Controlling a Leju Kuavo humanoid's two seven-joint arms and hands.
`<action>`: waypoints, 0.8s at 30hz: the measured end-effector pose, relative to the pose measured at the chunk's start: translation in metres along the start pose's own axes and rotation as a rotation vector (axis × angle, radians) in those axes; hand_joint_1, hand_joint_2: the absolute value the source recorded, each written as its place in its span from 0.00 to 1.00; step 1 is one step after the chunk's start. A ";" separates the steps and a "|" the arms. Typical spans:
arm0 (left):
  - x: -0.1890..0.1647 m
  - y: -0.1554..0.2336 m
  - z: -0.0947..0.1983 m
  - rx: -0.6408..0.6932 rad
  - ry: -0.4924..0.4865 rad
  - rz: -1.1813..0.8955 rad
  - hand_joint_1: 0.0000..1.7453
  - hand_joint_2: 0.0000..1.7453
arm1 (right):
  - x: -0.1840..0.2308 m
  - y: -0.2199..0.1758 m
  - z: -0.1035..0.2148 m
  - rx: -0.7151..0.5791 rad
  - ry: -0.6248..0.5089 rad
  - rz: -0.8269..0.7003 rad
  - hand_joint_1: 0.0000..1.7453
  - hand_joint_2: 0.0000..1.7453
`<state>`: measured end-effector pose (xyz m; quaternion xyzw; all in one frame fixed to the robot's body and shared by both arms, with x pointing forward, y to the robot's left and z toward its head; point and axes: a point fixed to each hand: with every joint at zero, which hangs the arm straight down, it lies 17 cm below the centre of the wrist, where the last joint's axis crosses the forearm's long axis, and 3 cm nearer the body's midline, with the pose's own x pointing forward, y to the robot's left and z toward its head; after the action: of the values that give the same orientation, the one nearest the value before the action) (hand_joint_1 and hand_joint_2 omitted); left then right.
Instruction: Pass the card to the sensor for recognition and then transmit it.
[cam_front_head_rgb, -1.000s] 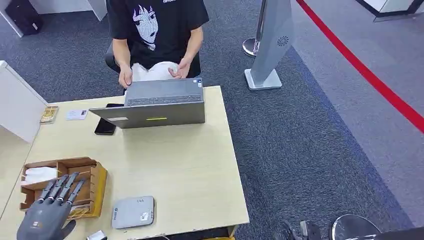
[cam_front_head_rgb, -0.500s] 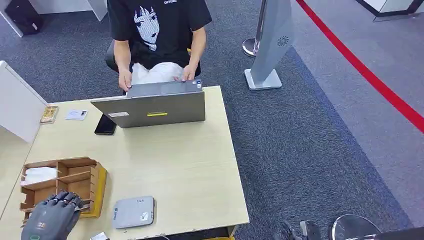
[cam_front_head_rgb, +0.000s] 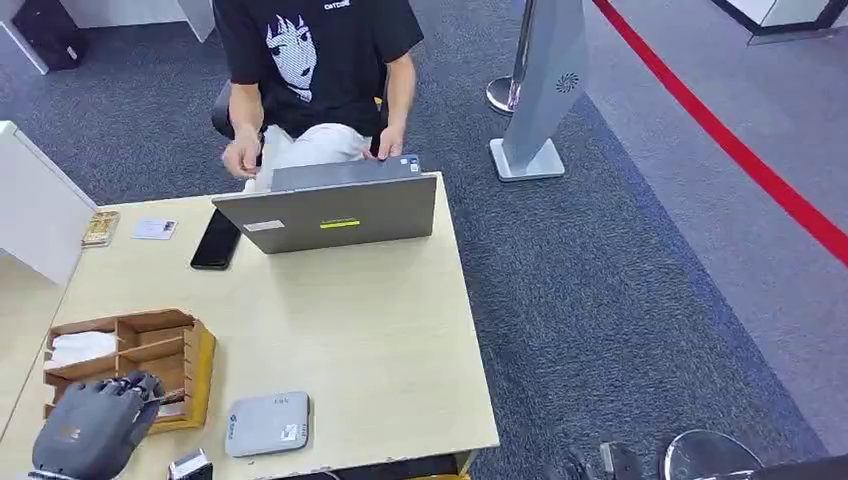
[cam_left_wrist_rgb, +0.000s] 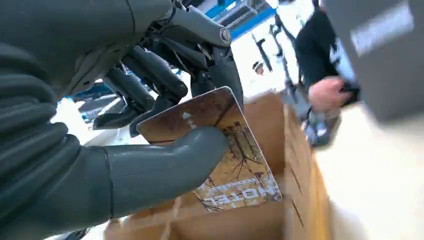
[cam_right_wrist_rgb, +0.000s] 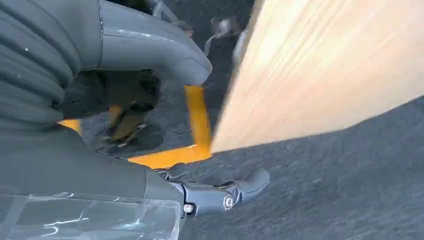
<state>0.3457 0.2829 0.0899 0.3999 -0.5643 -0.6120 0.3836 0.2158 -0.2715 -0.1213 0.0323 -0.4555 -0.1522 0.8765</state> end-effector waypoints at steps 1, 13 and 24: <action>-0.001 0.014 -0.006 0.034 -0.009 0.000 1.00 1.00 | -0.006 -0.002 0.004 -0.004 0.011 -0.001 0.00 1.00; -0.064 0.170 -0.072 0.265 0.028 -0.163 1.00 1.00 | -0.024 0.000 0.009 0.035 0.058 0.082 0.00 1.00; -0.153 0.177 -0.098 0.166 0.223 -0.204 1.00 1.00 | -0.031 0.007 0.003 0.075 0.085 0.118 0.00 1.00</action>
<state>0.4984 0.3741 0.2711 0.5507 -0.5233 -0.5510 0.3453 0.1988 -0.2550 -0.1429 0.0446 -0.4245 -0.0817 0.9006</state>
